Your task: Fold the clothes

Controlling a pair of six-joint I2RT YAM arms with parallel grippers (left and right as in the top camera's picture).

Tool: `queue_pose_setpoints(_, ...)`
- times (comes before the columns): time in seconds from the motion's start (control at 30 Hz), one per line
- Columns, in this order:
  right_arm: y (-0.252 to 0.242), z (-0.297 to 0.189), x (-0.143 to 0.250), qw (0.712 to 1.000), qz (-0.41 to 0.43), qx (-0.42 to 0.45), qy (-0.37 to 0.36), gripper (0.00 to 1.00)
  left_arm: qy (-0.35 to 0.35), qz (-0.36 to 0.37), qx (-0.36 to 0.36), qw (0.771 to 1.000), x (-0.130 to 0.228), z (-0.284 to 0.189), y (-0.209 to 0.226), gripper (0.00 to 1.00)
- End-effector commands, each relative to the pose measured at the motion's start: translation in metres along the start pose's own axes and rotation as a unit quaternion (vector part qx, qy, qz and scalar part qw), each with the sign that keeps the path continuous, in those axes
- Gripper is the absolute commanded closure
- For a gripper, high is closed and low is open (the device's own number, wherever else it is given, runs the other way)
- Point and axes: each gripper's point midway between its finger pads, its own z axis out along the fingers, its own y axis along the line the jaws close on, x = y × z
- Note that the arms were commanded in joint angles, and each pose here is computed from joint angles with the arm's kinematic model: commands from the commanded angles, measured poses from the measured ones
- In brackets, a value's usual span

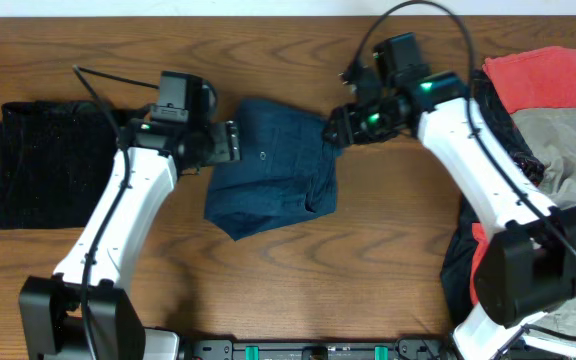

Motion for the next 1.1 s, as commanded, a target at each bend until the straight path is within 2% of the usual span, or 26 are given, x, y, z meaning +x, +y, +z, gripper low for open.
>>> queue_pose_setpoints(0.0, 0.025, 0.028, 0.019, 0.998, -0.032, -0.04, 0.044, 0.45, 0.018, -0.017, -0.01, 1.0, -0.002, 0.014, 0.016, 0.19)
queue_pose_setpoints(0.13, 0.052, 0.063, 0.046, 0.99, -0.06, -0.079, 0.102, 0.46, 0.064, -0.033, -0.006, 0.997, 0.013, 0.035, 0.022, 0.19)
queue_pose_setpoints(0.33, 0.056, 0.109, 0.096, 0.976, -0.054, -0.067, 0.199, 0.46, 0.152, -0.068, -0.024, 0.986, 0.05, 0.064, 0.033, 0.19)
queue_pose_setpoints(0.43, 0.031, 0.12, 0.123, 0.967, -0.038, -0.005, 0.253, 0.46, 0.195, -0.077, -0.022, 0.977, 0.071, 0.069, 0.033, 0.19)
queue_pose_setpoints(0.53, -0.012, 0.116, 0.14, 0.951, -0.004, 0.107, 0.29, 0.45, 0.24, -0.092, 0.01, 0.966, 0.092, 0.069, 0.022, 0.2)
queue_pose_setpoints(0.7, -0.087, 0.086, 0.128, 0.914, 0.053, 0.311, 0.254, 0.43, 0.297, -0.099, 0.035, 0.949, 0.118, 0.056, 0.001, 0.2)
queue_pose_setpoints(0.77, -0.109, 0.075, 0.118, 0.902, 0.059, 0.362, 0.229, 0.42, 0.322, -0.096, 0.041, 0.941, 0.13, 0.05, -0.008, 0.21)
queue_pose_setpoints(0.9, -0.132, 0.067, 0.102, 0.897, 0.051, 0.388, 0.203, 0.4, 0.34, -0.063, 0.041, 0.937, 0.144, 0.038, -0.025, 0.22)
queue_pose_setpoints(1.07, -0.14, 0.062, 0.101, 0.896, 0.063, 0.389, 0.204, 0.39, 0.268, -0.049, -0.011, 0.962, 0.116, 0.03, -0.009, 0.22)
